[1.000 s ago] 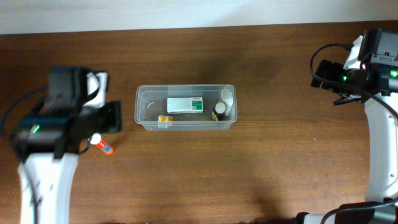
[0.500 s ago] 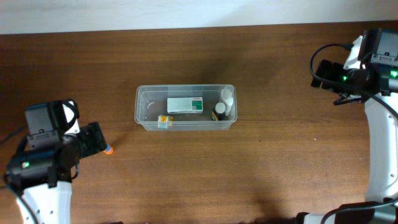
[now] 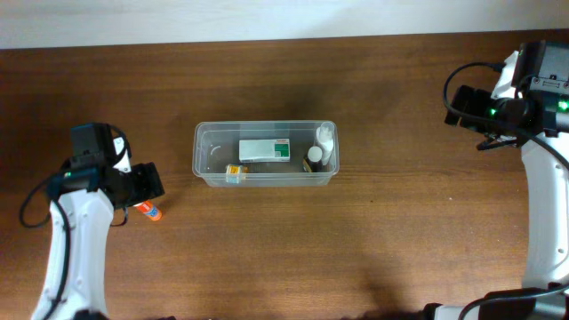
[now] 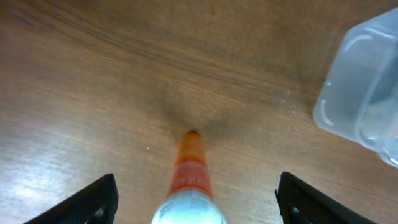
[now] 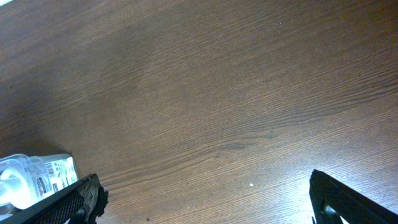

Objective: Pack container
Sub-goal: 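Move the left gripper over the orange-white tube on the table, then grasp the orange-white tube by its white cap with the left gripper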

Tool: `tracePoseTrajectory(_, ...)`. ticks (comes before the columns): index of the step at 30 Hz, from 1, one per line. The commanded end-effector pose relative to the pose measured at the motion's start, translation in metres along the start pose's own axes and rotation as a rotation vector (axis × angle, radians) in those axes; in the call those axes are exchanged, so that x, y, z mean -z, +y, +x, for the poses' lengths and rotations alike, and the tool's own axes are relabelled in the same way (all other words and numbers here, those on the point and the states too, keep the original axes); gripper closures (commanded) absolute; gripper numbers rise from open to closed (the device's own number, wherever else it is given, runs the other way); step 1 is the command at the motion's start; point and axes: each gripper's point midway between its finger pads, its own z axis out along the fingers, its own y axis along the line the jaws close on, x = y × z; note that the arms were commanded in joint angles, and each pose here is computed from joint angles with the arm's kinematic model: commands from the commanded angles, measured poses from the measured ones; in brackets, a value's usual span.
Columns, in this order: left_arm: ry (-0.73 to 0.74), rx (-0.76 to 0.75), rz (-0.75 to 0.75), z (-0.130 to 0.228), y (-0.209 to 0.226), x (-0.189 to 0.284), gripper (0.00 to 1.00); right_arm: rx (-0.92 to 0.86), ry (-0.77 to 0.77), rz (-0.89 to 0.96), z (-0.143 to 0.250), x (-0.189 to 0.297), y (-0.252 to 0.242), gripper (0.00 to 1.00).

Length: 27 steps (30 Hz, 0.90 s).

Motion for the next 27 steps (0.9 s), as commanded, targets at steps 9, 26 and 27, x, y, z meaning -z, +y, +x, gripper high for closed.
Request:
tracePoseTrajectory(9,0.094,0.013,0.007,0.008,-0.001,-0.032,0.32,-0.012,-0.009,0.011,-0.003,0.001,-0.003,0.02)
tracePoseTrajectory(26,0.071,0.014,0.010,0.001,-0.002,-0.030,0.87,-0.012,-0.009,0.011,-0.003,0.001,-0.003,0.02)
tracePoseTrajectory(27,0.063,0.014,0.011,-0.002,-0.002,-0.029,0.87,-0.012,-0.009,0.011,-0.003,0.001,-0.003,0.02)
